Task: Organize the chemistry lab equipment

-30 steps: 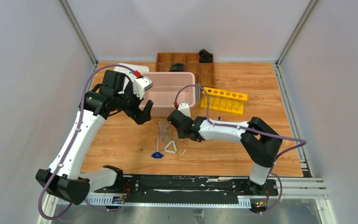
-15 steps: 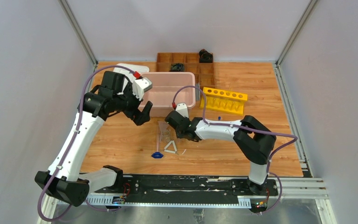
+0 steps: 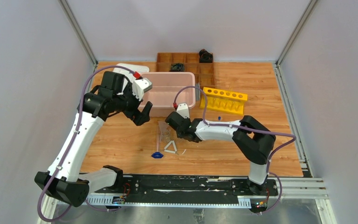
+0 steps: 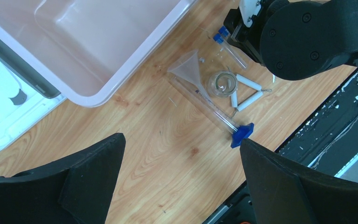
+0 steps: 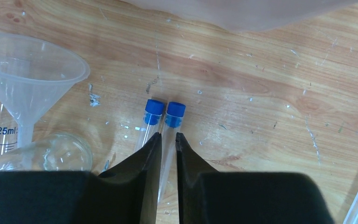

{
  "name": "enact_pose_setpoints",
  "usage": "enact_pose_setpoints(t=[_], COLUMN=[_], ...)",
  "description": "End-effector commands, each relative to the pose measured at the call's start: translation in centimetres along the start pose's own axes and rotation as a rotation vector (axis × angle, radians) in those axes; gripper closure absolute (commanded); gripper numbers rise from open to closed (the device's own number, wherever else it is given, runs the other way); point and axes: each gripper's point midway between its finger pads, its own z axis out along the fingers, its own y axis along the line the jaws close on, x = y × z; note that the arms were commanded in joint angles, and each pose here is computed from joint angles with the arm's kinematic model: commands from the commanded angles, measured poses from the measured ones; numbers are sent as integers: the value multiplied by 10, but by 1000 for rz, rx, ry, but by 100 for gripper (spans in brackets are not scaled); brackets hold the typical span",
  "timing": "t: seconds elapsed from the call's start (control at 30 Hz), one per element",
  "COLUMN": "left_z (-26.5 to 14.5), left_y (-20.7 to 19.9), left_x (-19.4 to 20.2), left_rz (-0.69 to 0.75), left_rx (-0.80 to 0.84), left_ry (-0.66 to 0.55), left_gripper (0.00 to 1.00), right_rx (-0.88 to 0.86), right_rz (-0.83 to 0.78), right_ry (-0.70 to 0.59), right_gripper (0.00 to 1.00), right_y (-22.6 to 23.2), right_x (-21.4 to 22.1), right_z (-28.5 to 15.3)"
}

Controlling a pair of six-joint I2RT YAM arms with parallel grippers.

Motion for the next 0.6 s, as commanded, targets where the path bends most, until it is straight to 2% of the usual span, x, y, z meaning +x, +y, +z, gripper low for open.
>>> enact_pose_setpoints(t=[0.0,0.57], left_z=[-5,-11], left_y=[-5,-8], left_x=[0,-10], left_rz=[15,11], left_rx=[6,14], left_ry=[-13,-42], left_gripper=[0,0], right_rx=[59,78], right_rz=[-12,18], right_ry=[70,82], right_gripper=[80,80], right_y=[-18,-45], right_x=[30,50], right_z=[-4,-23])
